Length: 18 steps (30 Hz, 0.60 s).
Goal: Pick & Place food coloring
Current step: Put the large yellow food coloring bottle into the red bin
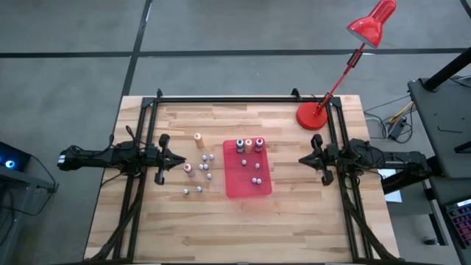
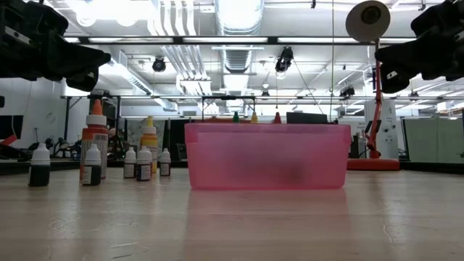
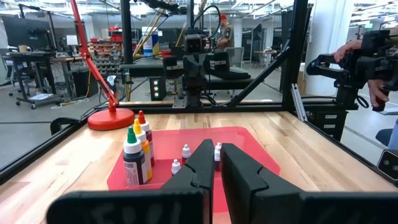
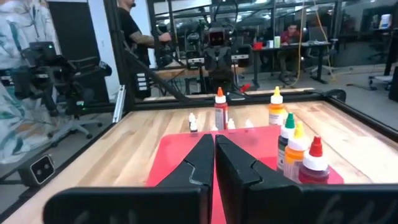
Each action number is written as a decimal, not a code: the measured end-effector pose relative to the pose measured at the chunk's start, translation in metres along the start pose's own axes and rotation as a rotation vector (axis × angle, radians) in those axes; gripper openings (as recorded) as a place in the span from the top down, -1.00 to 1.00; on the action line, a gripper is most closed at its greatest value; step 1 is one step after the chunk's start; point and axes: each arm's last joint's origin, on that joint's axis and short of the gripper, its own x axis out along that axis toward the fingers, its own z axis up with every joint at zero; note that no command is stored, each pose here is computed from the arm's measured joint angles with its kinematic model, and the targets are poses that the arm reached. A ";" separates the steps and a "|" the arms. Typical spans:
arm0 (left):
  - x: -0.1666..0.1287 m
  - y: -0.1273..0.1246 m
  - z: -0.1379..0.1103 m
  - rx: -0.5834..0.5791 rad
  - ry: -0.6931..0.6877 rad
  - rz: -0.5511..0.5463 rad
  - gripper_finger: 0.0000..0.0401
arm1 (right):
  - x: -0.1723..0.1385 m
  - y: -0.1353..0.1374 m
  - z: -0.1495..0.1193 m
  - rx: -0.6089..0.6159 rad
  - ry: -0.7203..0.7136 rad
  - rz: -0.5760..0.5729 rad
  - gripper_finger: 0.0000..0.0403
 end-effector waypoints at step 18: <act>0.000 0.000 0.000 0.000 0.000 0.000 0.99 | 0.000 -0.003 -0.001 0.002 0.006 -0.089 0.96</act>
